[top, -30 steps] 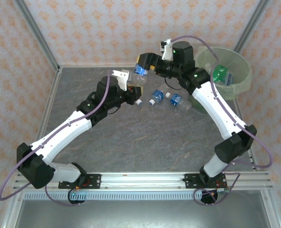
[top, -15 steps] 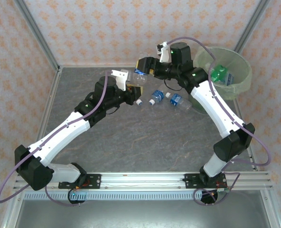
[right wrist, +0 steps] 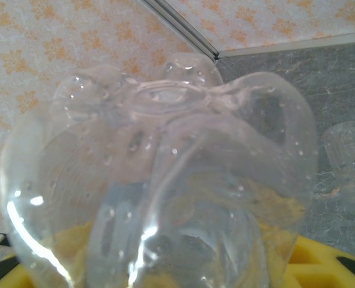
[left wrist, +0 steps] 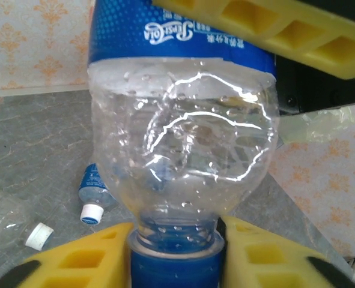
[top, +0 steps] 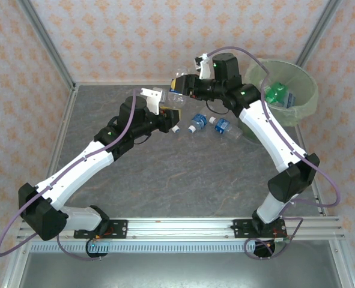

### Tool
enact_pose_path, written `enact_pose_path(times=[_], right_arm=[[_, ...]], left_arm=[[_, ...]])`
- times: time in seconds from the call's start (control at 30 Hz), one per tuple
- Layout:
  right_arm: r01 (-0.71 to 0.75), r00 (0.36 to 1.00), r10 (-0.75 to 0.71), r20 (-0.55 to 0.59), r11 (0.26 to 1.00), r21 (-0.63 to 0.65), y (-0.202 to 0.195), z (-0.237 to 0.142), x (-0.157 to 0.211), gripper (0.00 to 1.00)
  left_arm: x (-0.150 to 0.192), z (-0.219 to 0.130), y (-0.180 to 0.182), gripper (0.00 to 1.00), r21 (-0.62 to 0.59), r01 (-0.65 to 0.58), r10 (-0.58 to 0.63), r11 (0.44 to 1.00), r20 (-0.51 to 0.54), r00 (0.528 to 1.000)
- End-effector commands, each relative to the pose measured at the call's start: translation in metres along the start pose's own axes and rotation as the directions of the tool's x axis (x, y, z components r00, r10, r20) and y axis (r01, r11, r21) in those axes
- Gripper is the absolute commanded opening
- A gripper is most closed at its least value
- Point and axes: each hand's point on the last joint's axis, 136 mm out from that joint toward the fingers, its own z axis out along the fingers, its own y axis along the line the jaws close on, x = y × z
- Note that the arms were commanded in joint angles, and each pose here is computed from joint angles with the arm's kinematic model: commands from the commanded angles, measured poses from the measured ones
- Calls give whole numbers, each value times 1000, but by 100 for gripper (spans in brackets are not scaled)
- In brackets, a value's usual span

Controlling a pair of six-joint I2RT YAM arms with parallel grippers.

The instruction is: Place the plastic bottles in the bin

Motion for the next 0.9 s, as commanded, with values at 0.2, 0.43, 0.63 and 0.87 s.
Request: enact_pose_path(times=[0.2, 0.43, 0.63, 0.87], right_arm=[[-26, 992, 21, 128, 999, 36, -6, -26, -38, 41], [-148, 943, 100, 317, 981, 129, -52, -86, -83, 41], [-261, 855, 85, 512, 923, 282, -102, -160, -113, 41], [-440, 722, 108, 683, 834, 333, -155, -235, -125, 41]], left_arm=[[-23, -18, 0, 98, -50, -21, 26, 999, 104, 994], [-26, -27, 8, 99, -93, -11, 24, 996, 143, 989], [-22, -29, 12, 99, -102, -3, 19, 995, 149, 989], [-21, -32, 12, 99, -103, -11, 26, 995, 150, 988]])
